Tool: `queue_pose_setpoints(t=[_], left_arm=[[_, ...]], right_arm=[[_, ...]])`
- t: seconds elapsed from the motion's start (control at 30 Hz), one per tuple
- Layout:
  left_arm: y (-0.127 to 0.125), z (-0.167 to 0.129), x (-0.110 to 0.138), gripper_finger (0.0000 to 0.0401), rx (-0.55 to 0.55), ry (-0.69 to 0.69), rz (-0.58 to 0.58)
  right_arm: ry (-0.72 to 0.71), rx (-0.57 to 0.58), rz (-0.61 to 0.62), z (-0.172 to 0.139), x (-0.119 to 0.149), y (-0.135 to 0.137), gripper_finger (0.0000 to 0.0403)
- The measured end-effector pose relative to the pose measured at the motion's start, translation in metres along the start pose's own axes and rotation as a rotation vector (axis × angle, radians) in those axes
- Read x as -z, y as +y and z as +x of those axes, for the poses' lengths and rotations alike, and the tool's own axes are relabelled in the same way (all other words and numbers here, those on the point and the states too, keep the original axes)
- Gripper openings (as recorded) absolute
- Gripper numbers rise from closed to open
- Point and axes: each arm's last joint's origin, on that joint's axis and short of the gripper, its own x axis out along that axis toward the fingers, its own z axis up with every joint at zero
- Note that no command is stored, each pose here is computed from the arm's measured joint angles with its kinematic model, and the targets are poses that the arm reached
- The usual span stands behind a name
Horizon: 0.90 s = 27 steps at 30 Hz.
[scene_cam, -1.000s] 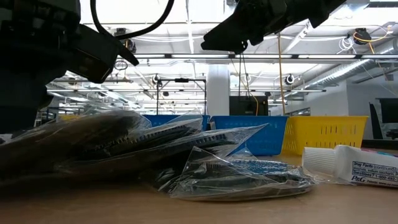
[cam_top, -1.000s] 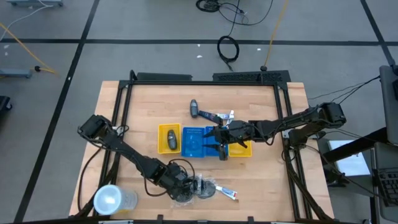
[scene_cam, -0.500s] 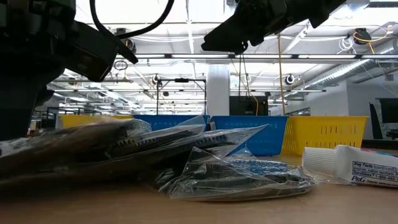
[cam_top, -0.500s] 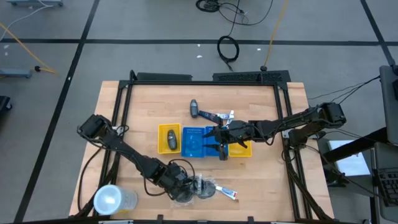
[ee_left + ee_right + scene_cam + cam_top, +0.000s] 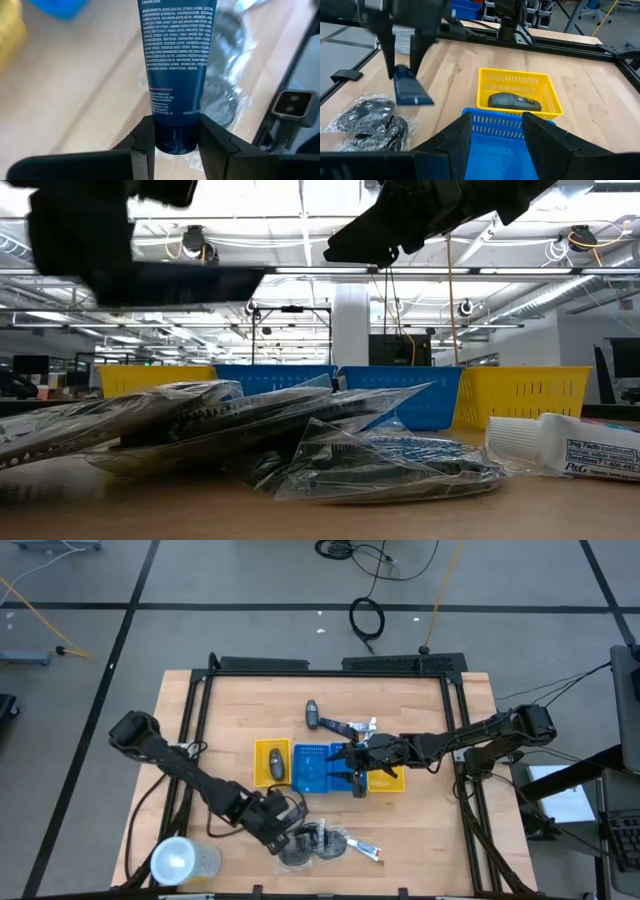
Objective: Pick & Place Travel size toiletries
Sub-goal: Put the blue shaving cream into the right blue basket
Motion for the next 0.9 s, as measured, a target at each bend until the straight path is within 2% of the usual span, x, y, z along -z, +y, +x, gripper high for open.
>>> queue_pose_setpoints(t=[0.17, 0.27, 0.37, 0.63, 0.73, 0.9], left_arm=[[0.001, -0.028, -0.01, 0.0095, -0.006, -0.196, 0.136], [0.003, -0.042, -0.017, 0.0095, -0.058, -0.345, 0.198], [0.006, -0.05, -0.023, 0.0095, -0.112, -0.438, 0.244], [0.015, -0.051, -0.044, 0.0095, -0.345, -0.671, 0.329], [0.018, -0.049, -0.051, 0.0095, -0.424, -0.717, 0.353], [0.021, -0.04, -0.062, 0.0095, -0.495, -0.763, 0.355]], right_arm=[[0.0, 0.0, 0.0, 0.0, 0.0, 0.0, 0.0167], [0.0, 0.0, 0.001, 0.0, 0.0, 0.0, 0.0167], [-0.003, 0.0, 0.001, 0.0, 0.0, 0.0, 0.0167], [-0.105, 0.014, 0.044, -0.001, -0.01, -0.003, 0.0167], [-0.172, 0.026, 0.081, -0.001, -0.016, -0.007, 0.0167], [-0.271, 0.049, 0.148, -0.004, -0.025, -0.016, 0.0167]])
